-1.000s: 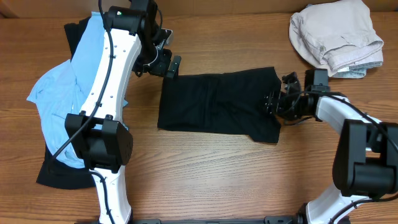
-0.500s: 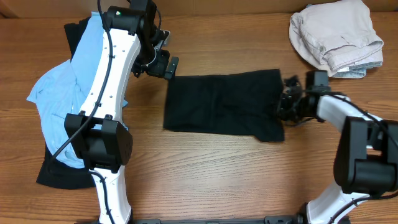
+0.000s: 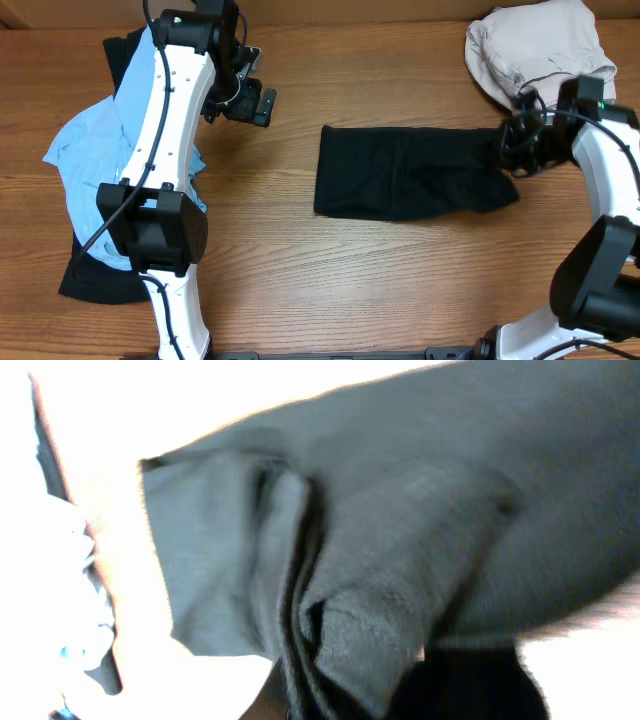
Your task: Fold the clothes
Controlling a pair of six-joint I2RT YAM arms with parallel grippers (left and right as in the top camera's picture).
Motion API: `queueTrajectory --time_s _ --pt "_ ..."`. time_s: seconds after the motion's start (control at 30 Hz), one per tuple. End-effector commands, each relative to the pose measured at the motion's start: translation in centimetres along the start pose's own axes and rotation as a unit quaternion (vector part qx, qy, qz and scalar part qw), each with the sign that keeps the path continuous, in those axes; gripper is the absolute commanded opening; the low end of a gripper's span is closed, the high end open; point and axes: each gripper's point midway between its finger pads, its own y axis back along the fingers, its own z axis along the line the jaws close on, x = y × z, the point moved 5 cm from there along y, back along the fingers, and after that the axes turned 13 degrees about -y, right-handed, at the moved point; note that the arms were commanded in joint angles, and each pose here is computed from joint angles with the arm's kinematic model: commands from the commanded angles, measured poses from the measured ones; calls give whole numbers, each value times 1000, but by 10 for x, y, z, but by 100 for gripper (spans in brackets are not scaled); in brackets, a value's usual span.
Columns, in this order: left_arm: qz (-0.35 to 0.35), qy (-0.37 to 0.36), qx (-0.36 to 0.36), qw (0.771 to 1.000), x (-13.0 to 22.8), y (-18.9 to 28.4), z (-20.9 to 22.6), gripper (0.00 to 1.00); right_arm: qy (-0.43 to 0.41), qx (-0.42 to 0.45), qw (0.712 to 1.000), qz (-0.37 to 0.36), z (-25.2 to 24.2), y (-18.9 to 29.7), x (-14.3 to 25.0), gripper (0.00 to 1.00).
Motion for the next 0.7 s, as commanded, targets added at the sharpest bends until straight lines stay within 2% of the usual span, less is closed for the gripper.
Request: queueTrajectory --time_s 0.0,0.1,0.23,0.33,0.37,0.43,0.53,0.67 --pt "-10 2 -7 1000 -3 6 3 100 91 -12 996 -13 68 8 9 4" --pt "-11 2 -7 1000 -3 6 4 100 123 5 992 -7 103 -15 26 4" --pt "-13 2 -8 1000 -4 6 4 100 190 50 980 3 160 -83 73 4" --pt "-14 -6 -8 1000 -4 6 4 100 241 53 969 27 189 -133 114 35" --pt "-13 -8 -8 1000 -4 6 4 100 256 52 965 36 194 -145 125 48" --pt "-13 -11 -8 1000 -4 6 4 100 280 53 957 54 201 -164 147 65" --pt "-13 -17 -8 1000 -4 6 4 100 287 52 955 54 207 -164 156 75" --pt "-16 -17 -9 1000 -5 6 4 100 275 45 960 32 219 -135 143 77"
